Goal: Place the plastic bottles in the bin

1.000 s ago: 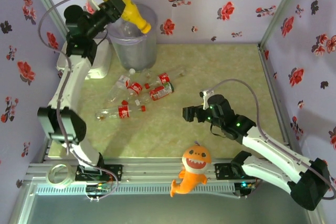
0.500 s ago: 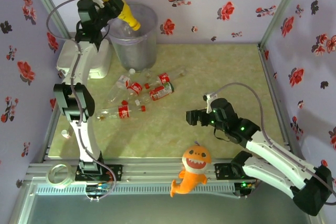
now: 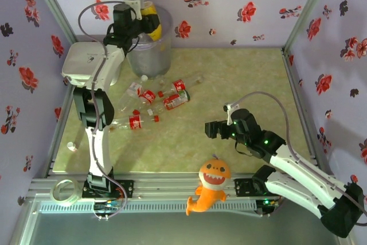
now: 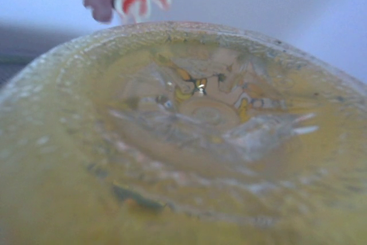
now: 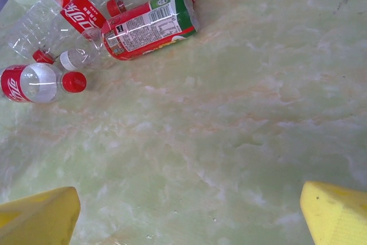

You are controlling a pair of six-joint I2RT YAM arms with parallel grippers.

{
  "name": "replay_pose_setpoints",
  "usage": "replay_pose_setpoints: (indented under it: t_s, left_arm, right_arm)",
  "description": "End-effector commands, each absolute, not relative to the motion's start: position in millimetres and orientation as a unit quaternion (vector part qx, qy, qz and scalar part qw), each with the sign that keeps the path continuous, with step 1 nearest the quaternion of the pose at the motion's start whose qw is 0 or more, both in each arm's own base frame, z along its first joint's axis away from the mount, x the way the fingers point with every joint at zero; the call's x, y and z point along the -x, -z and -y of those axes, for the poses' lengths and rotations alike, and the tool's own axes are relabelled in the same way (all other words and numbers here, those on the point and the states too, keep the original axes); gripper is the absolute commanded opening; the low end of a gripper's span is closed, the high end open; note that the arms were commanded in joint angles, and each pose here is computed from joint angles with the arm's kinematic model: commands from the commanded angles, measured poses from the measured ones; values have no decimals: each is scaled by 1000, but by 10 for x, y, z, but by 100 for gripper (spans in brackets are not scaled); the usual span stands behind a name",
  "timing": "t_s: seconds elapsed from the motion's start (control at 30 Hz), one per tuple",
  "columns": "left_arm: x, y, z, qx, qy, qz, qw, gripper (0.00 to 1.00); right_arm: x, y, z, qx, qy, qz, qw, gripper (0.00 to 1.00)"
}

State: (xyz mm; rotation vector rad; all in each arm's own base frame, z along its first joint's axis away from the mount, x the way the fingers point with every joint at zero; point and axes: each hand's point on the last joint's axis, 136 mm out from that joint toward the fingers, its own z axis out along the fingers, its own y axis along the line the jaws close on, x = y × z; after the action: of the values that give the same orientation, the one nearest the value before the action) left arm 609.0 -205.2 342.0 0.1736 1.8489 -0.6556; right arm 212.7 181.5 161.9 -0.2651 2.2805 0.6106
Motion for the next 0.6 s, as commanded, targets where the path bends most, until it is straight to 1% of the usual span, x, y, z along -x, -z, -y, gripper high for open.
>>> replay_pose_setpoints:
  t_s: [0.0, 0.3, 0.4, 0.43, 0.47, 0.57]
  left_arm:
    - [-6036, -3286, 2124, -120, 231, -798, 544, 0]
    - [-6035, -2884, 2194, -131, 220, -821, 511, 0]
    - [-6059, -2768, 2189, -130, 218, -827, 501, 7]
    - [-6057, -2741, 2196, -131, 219, -829, 498, 10]
    - [-6063, -2717, 2191, -131, 218, -831, 496, 18]
    - [-6057, -2749, 2187, -132, 220, -829, 498, 47]
  right_arm:
    - [-2129, -1582, -1717, 92, -222, -894, 379, 99]
    - [-2130, -1600, -1697, 91, -219, -893, 383, 99]
    - [-2130, -1607, -1687, 89, -218, -893, 383, 99]
    - [-2126, -1605, -1686, 90, -217, -894, 382, 99]
    - [-2124, -1611, -1681, 89, -217, -893, 383, 99]
    - [-2118, -1606, -1668, 90, -215, -894, 383, 99]
